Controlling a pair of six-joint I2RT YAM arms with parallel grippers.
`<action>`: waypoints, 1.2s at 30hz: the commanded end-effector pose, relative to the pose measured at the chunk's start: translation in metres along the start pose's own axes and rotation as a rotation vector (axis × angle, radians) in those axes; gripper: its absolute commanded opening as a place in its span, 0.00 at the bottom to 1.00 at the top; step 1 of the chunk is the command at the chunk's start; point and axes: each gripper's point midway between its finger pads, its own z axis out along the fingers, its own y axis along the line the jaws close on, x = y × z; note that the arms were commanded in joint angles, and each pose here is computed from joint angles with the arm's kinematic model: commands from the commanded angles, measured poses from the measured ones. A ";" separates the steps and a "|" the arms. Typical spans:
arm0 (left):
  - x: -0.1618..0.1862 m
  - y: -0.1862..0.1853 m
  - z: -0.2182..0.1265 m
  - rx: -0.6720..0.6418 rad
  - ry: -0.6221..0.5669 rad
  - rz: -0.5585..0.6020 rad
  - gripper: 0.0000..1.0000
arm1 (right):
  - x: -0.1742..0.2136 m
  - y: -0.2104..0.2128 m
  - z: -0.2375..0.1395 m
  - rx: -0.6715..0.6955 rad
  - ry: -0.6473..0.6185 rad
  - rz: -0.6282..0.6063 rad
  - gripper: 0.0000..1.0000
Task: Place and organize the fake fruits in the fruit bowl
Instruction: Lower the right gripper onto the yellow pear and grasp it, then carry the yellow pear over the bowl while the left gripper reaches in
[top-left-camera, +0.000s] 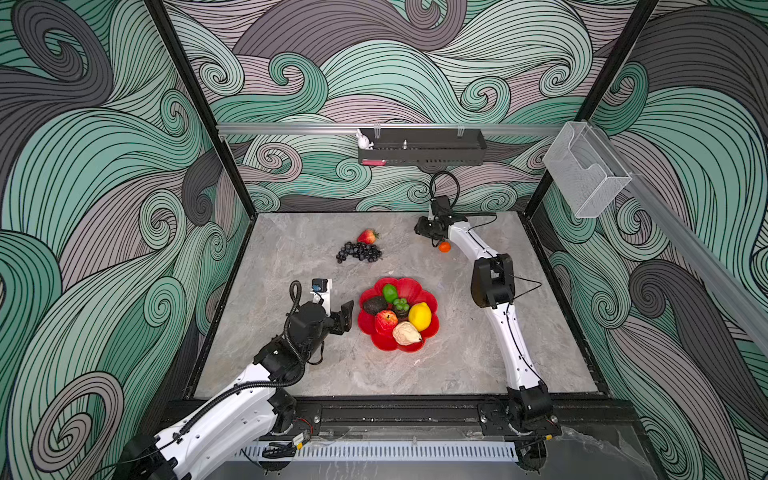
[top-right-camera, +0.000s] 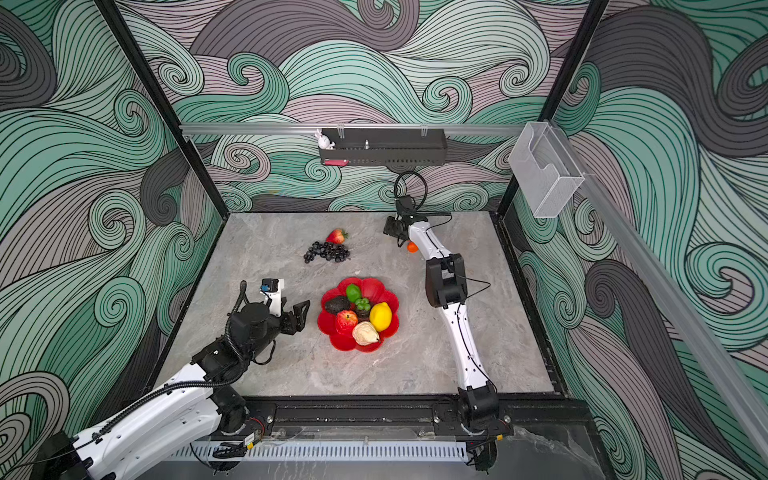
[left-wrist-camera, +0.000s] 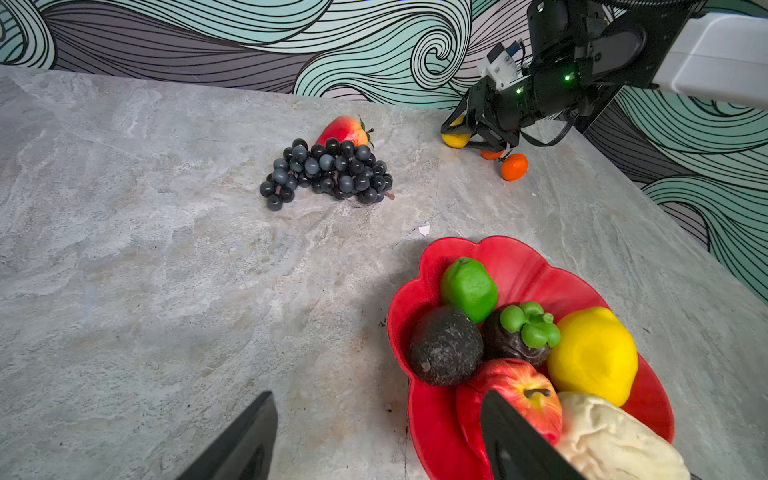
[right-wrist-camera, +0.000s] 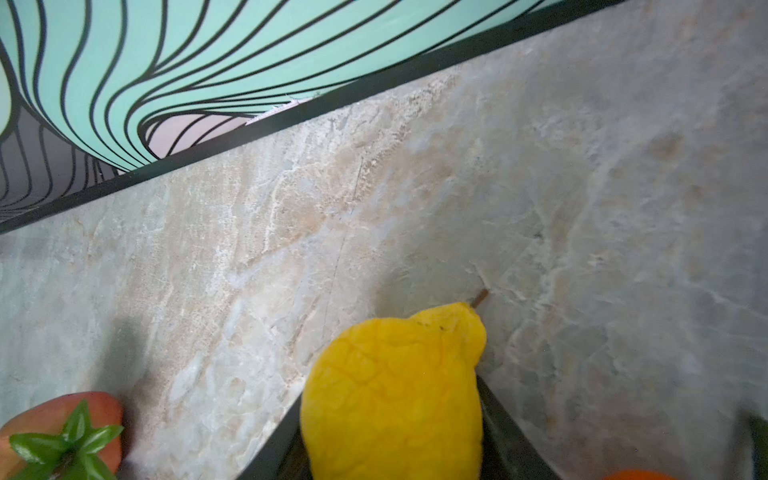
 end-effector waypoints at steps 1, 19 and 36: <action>-0.021 -0.006 -0.003 0.015 -0.041 -0.004 0.78 | 0.013 0.002 -0.002 -0.020 0.036 0.000 0.49; -0.024 0.003 0.003 -0.077 0.048 -0.190 0.79 | 0.059 0.055 -0.107 -0.197 -0.048 -0.092 0.47; -0.072 -0.102 -0.001 0.304 0.388 -0.382 0.78 | 0.185 0.128 -0.265 -0.483 -0.198 -0.441 0.48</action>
